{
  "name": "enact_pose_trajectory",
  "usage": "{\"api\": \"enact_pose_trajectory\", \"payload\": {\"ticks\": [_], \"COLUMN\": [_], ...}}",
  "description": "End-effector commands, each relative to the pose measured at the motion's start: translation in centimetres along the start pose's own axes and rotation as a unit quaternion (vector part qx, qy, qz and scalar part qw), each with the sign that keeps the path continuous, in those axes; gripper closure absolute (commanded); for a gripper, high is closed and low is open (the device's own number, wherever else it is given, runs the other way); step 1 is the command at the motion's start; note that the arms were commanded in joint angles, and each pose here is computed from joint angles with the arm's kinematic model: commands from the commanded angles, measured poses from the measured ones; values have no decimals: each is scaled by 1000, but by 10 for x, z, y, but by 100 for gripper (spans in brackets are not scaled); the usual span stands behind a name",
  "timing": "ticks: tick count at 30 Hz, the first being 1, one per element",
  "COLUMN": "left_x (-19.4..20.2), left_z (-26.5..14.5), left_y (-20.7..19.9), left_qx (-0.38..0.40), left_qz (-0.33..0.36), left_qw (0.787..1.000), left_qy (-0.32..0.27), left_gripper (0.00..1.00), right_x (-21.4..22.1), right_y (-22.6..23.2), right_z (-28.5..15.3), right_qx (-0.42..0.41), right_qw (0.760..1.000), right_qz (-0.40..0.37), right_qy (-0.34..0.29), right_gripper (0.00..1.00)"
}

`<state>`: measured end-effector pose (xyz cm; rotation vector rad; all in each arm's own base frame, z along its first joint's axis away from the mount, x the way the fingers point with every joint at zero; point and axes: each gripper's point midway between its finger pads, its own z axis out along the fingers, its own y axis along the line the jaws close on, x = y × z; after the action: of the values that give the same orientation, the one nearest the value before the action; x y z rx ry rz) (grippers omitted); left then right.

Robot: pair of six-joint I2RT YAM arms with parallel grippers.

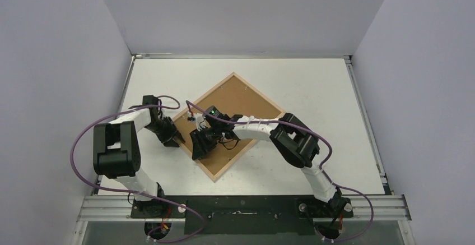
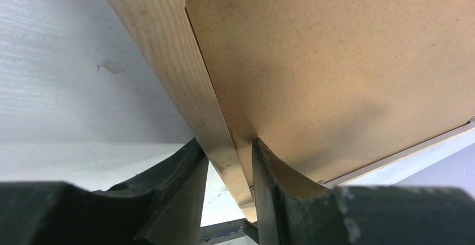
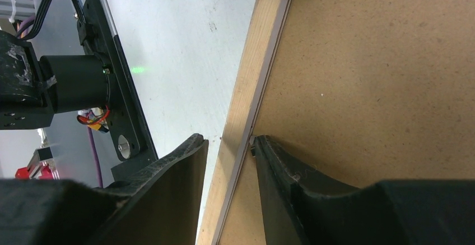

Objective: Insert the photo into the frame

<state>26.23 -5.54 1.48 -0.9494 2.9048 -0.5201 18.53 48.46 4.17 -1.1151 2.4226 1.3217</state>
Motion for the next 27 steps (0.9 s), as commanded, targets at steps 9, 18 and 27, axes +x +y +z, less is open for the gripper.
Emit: {"api": "enact_pose_trajectory", "payload": {"ticks": [9,18,27], "left_x": [-7,-14,-19], "left_z": [5,7,7], "left_y": [-5,-7,-10], "left_qx": [9,8,10], "left_qz": [11,18,21], "left_qw": [1000,1000,1000], "left_qy": [-8,-14,-16], "left_gripper": [68,68,69], "right_x": [90,108,119], "right_y": [-19,-13,-12], "right_z": [13,7,15], "right_qx": [24,0,-11], "right_qw": [989,981,977], "right_qz": [15,-3,-4], "right_qy": [148,192,211], "right_gripper": [61,62,62]}}
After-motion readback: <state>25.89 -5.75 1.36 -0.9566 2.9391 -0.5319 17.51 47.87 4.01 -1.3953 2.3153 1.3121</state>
